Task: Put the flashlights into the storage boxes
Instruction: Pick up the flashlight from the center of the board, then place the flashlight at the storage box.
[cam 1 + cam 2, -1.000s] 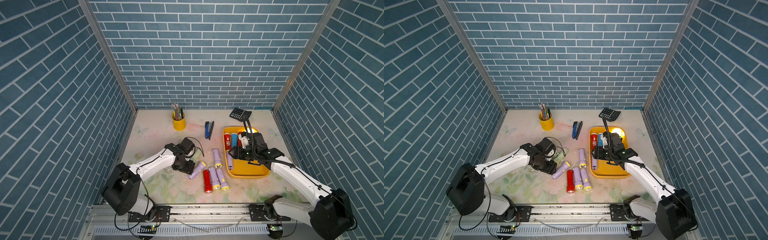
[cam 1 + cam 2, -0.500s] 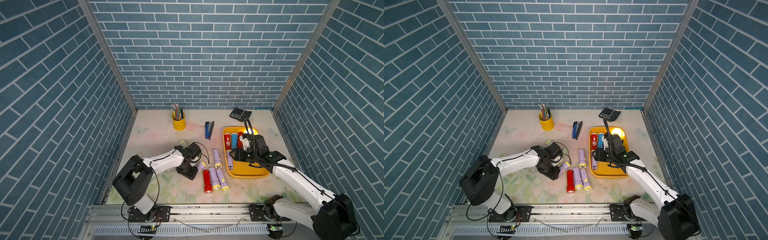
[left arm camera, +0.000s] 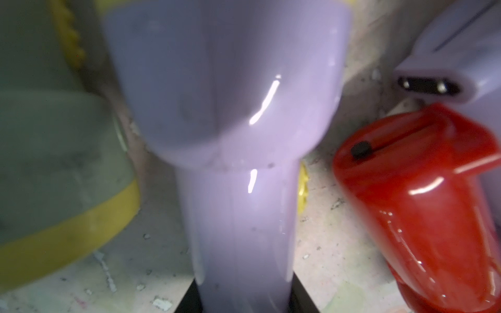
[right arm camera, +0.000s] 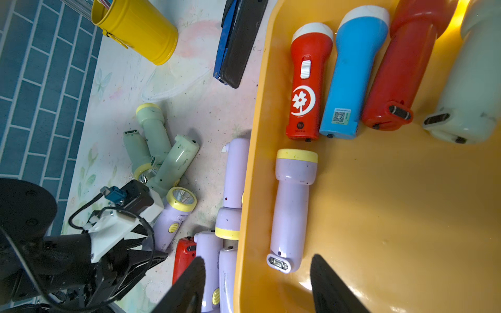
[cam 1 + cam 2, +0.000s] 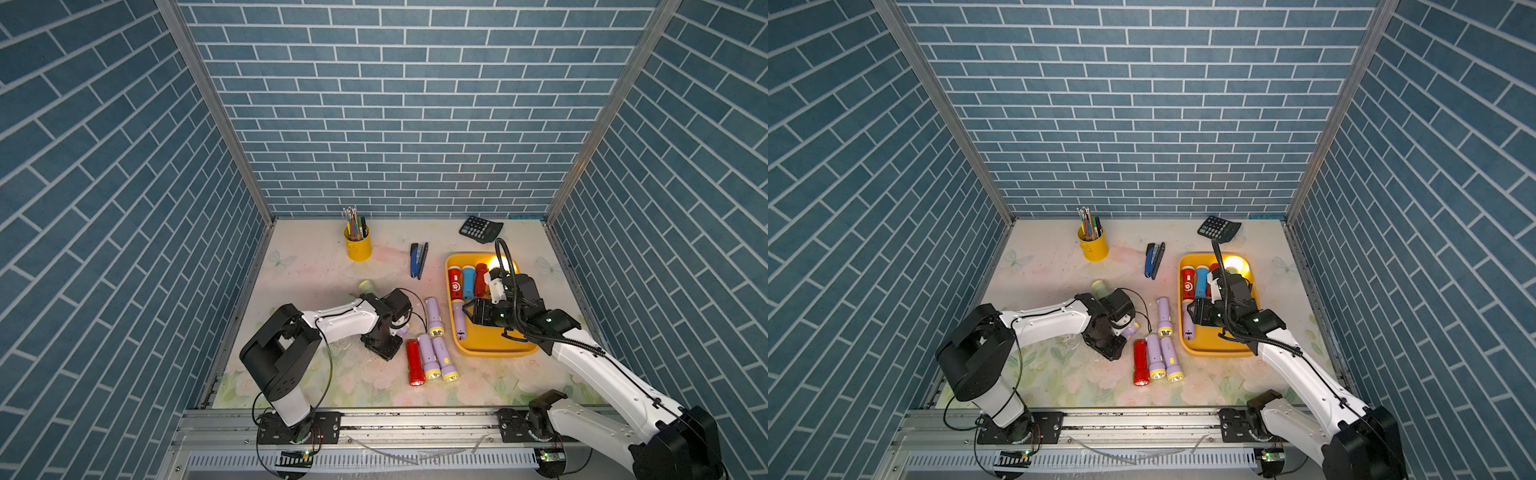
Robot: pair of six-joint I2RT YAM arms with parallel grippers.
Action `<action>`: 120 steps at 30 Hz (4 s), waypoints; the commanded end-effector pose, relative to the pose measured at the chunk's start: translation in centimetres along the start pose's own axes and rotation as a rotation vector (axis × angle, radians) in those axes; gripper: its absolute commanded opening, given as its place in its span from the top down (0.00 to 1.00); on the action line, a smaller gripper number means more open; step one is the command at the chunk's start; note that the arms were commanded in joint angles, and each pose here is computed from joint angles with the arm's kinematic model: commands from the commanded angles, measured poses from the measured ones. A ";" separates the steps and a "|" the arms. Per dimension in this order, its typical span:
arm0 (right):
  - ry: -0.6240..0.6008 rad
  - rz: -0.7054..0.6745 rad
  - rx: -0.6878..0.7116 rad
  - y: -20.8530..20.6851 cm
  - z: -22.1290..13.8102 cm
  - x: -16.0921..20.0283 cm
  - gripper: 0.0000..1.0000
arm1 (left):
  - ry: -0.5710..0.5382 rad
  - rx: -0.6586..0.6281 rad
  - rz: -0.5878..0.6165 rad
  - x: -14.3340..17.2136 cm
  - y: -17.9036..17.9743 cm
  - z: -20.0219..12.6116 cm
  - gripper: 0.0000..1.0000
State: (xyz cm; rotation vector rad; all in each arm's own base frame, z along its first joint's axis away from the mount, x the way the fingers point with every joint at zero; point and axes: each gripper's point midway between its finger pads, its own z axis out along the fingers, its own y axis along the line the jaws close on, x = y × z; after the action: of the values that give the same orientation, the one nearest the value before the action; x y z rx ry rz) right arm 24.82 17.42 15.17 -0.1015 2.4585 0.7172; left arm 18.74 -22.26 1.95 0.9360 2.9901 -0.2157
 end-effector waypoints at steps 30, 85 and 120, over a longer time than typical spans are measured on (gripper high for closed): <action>-0.205 0.102 -0.272 6.1 -2.2 -2.6 0.40 | -0.709 0.408 -0.128 -11.2 -6.5 -12.5 0.86; -0.201 0.146 -0.415 15.0 3.8 -4.4 0.65 | -0.728 0.469 -0.088 -11.5 -7.7 -12.6 0.84; -0.045 0.286 -0.141 0.5 -0.2 -3.4 0.79 | -0.686 0.297 -0.145 -11.4 -5.0 -11.4 0.18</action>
State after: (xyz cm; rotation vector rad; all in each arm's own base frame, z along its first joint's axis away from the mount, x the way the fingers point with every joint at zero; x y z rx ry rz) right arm 29.10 17.75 18.45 0.2794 2.3081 0.9722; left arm 25.31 -31.56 14.44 0.4948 2.3975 -0.8661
